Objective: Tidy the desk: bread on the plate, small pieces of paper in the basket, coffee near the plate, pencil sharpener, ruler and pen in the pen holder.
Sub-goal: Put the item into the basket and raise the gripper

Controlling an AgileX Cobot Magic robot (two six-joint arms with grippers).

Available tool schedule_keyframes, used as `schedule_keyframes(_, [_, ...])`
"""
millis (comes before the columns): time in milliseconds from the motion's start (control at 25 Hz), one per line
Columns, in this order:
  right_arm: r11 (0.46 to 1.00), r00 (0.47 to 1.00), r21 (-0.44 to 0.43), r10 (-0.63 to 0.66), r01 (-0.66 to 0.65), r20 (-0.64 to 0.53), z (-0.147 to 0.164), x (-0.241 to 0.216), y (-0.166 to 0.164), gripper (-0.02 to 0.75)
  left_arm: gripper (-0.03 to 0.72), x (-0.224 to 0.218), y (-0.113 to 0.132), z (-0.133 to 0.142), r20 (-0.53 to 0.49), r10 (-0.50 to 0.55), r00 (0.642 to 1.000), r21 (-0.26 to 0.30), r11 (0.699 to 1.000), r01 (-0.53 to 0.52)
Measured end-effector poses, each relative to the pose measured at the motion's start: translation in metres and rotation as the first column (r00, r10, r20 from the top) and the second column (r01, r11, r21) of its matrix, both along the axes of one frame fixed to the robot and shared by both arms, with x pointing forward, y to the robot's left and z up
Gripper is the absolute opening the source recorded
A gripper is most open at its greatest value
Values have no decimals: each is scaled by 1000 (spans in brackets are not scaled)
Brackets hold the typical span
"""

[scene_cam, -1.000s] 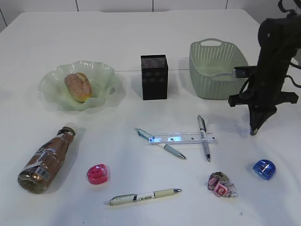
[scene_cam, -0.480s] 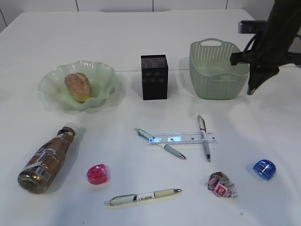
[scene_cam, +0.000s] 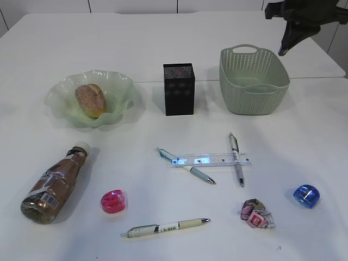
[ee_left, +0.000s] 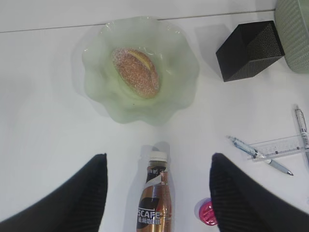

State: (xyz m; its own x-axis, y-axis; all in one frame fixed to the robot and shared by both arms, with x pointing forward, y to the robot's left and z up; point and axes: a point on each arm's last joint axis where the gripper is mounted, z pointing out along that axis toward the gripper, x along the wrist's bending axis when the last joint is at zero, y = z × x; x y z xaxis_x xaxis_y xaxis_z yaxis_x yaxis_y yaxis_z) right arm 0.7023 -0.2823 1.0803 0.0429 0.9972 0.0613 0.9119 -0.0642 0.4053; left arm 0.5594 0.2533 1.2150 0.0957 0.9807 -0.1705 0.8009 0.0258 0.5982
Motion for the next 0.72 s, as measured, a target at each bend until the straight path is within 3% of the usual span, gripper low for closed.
schedule_keyframes(120, [1000,999,25,4,-5,43,7,10,2,20,466,0,0,0,0,0,1000,0,1000,0])
schedule_keyframes(720, [997,994,-13,75,-75,73,-44,57,4,20,466,0,0,0,0,0,1000,0,1000,0])
